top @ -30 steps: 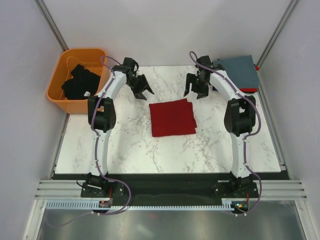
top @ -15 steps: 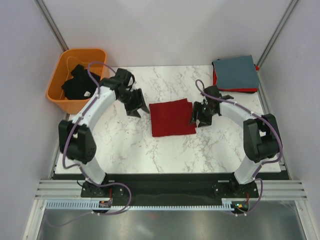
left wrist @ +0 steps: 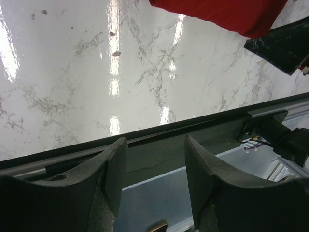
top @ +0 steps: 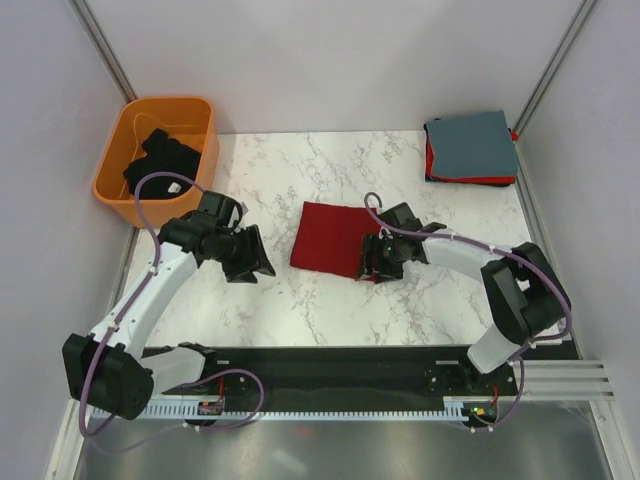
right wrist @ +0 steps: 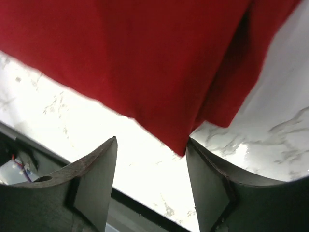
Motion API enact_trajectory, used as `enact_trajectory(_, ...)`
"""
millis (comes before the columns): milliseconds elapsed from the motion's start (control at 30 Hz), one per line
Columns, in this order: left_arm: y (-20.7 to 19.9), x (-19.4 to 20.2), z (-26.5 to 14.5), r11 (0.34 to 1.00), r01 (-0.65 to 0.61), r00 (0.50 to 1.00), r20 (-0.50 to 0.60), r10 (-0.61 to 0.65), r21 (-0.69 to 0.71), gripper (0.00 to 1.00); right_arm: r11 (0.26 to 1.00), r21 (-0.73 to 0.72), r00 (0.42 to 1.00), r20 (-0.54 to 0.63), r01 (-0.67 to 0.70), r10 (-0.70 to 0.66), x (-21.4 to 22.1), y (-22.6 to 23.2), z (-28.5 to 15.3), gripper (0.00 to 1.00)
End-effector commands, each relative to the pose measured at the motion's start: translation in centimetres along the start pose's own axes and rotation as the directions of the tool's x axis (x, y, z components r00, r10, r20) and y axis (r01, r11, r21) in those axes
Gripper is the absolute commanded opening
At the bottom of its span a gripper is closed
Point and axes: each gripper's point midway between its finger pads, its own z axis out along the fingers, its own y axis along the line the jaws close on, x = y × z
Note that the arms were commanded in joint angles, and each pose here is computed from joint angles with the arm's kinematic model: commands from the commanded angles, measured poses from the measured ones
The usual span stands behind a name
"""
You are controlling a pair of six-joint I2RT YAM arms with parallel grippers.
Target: Fold and stack the t-shirts
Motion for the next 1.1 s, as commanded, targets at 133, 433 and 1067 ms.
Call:
enact_trajectory(133,2.0,0.1,-0.8,0.991,-0.124,0.989,0.071,0.128,-0.057,0.57,0.997,0.045,0.991,0.117,0.055,-0.060,-1.8,0.4,-4.7,0.85)
enact_trajectory(433,1.8,-1.0,-1.9,0.978,-0.206,0.949,0.240,0.207,-0.029,0.56,0.999,-0.047,0.986,0.169,0.003,0.005,-9.9,-1.4,-4.3,0.90)
enact_trajectory(1067,0.9,-2.6,-4.5,0.973,-0.232,0.855,0.480,0.198,0.012,0.56,0.983,-0.143,0.985,0.114,-0.116,0.133,-14.1,-4.7,4.7,0.60)
